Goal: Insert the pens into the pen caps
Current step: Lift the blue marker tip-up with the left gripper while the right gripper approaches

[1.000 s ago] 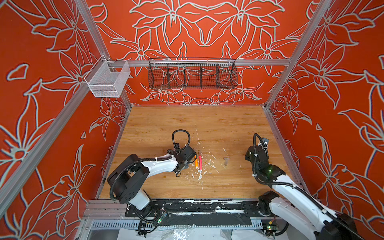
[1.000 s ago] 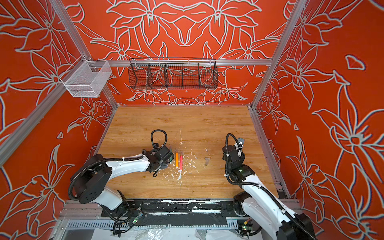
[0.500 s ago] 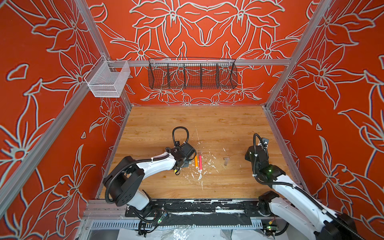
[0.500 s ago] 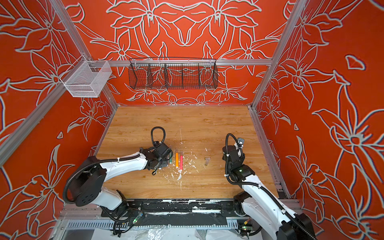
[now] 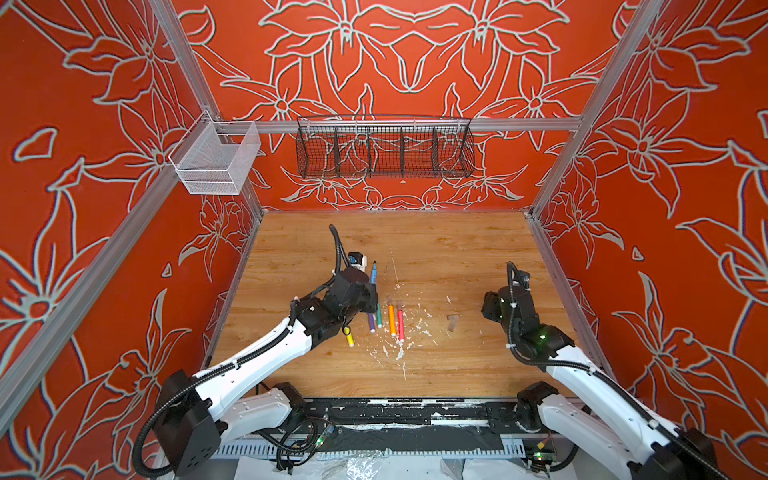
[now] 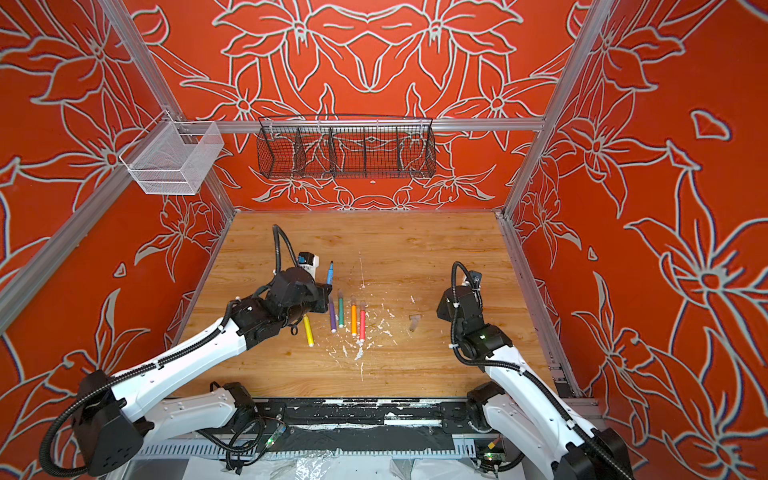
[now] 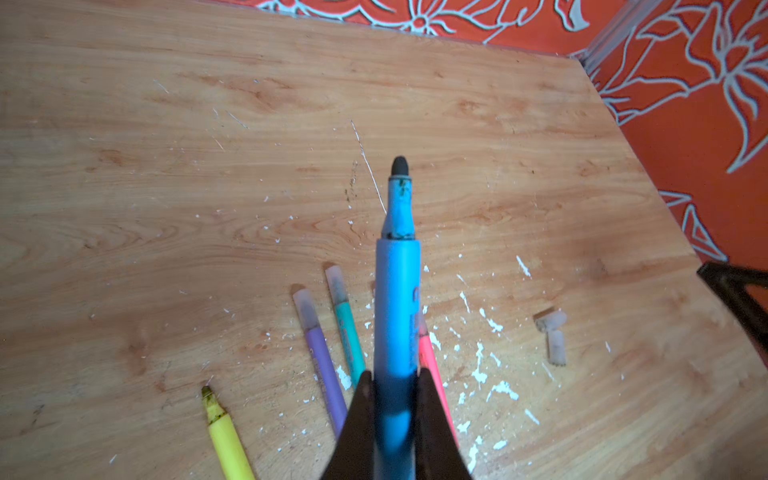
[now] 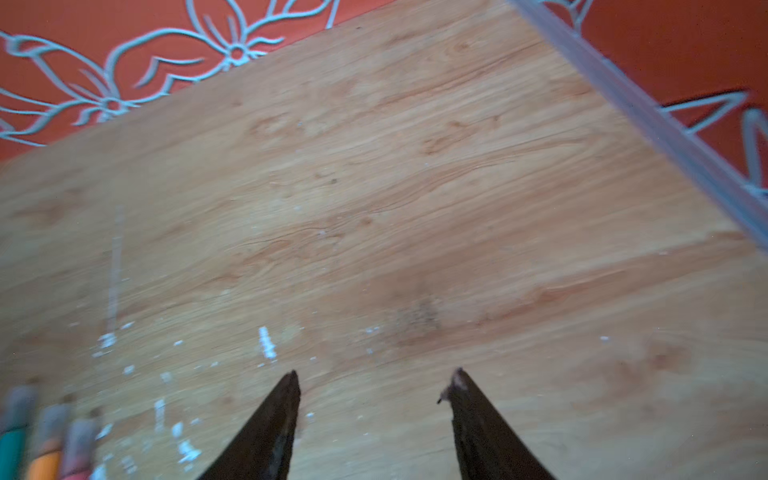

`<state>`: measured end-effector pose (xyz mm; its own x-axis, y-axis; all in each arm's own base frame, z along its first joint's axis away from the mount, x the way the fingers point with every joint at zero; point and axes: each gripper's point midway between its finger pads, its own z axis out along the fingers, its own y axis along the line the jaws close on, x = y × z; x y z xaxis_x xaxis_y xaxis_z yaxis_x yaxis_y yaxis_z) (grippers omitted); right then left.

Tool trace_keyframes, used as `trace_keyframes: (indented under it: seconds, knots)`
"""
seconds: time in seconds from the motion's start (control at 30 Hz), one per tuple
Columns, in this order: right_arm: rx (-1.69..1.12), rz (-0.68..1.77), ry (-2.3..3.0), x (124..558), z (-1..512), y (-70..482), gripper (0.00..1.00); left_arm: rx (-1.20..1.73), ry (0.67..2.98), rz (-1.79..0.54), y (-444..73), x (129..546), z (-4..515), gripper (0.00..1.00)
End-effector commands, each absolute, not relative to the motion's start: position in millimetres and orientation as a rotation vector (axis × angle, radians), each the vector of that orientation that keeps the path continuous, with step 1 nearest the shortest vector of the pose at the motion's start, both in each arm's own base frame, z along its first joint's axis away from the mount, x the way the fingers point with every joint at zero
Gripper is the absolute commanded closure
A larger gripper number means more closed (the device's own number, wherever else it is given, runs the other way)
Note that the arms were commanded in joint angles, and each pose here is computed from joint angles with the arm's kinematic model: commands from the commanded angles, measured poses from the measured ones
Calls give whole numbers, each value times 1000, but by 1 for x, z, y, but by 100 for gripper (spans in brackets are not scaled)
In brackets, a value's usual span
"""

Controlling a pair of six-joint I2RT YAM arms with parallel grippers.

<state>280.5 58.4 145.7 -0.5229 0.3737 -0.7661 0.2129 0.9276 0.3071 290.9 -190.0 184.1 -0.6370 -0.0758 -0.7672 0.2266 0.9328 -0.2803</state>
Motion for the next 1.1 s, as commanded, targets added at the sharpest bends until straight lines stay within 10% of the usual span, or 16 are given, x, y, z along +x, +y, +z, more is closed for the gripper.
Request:
trace_keyframes:
  seconds: [0.0, 0.3, 0.67, 1.07]
  knots:
    - [312, 657, 2134, 268, 176, 126, 37, 315, 2013, -609, -218, 287, 206, 100]
    - [130, 1211, 1966, 242, 236, 243, 30, 522, 1869, -859, -251, 254, 215, 100]
    - [31, 1253, 1971, 245, 257, 311, 32, 621, 1841, -901, -265, 240, 220, 100]
    - [89, 1242, 2030, 259, 249, 329, 74, 626, 1792, -904, -262, 234, 233, 100]
